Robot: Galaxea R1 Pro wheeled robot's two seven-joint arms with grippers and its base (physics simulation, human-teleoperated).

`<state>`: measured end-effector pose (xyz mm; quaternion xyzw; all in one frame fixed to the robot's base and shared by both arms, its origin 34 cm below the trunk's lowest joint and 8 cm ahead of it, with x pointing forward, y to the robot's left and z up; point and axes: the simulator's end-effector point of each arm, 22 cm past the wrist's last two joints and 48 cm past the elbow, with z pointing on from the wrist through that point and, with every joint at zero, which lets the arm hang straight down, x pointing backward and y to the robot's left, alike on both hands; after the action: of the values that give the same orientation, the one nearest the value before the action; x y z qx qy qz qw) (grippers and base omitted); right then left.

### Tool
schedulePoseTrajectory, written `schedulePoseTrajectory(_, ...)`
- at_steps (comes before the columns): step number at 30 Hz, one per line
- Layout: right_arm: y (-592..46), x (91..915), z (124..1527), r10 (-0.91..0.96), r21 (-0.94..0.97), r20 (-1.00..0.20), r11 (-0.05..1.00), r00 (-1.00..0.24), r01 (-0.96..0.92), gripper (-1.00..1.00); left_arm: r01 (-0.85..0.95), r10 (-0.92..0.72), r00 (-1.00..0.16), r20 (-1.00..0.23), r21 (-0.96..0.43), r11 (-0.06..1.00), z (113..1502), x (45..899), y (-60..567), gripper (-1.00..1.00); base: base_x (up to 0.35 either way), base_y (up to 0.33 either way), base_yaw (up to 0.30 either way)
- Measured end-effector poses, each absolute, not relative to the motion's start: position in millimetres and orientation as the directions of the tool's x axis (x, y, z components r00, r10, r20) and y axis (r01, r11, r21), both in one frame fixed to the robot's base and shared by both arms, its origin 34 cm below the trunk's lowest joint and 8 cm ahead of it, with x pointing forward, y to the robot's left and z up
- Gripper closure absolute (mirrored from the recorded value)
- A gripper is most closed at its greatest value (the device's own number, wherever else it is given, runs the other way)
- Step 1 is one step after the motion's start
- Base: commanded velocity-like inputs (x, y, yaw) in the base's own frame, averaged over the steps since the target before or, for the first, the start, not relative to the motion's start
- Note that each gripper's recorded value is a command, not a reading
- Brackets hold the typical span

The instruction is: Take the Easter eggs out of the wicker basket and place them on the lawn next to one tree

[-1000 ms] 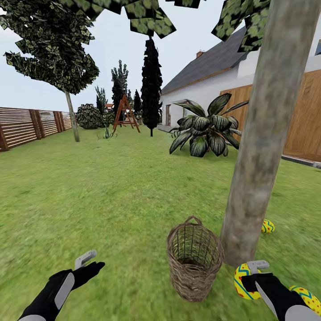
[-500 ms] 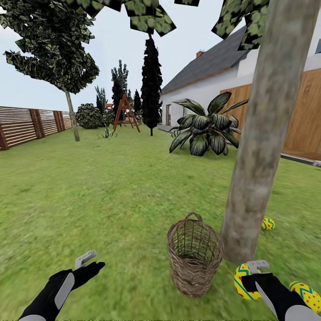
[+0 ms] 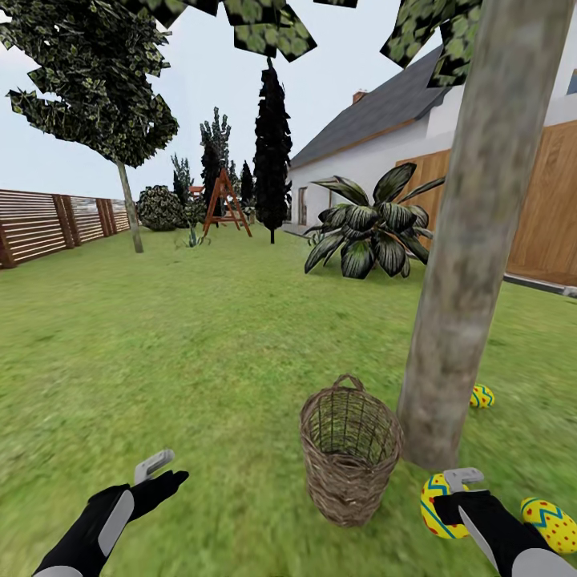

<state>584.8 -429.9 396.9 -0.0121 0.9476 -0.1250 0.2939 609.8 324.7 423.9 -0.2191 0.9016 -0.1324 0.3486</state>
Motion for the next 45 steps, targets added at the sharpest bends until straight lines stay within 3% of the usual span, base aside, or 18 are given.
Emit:
schedulePoseTrajectory(24,-423,573,348,-0.096,-0.236,-0.546,0.971,-0.833,0.043,1.00,-0.307,-0.488,-0.665,-0.565,-0.389,0.868,378,598,326,-1.00,0.002,0.000,0.000)
schedulePoseTrajectory(29,-421,573,348,-0.096,-0.235,-0.546,0.971,-0.832,0.042,1.00,-0.306,-0.488,-0.666,-0.564,-0.390,0.868,378,598,325,-1.00,0.292,-0.013,0.000)
schedulePoseTrajectory(45,-421,573,349,-0.096,-0.235,-0.547,0.971,-0.832,0.042,1.00,-0.307,-0.487,-0.665,-0.566,-0.388,0.869,378,598,326,-1.00,0.146,-0.193,0.000)
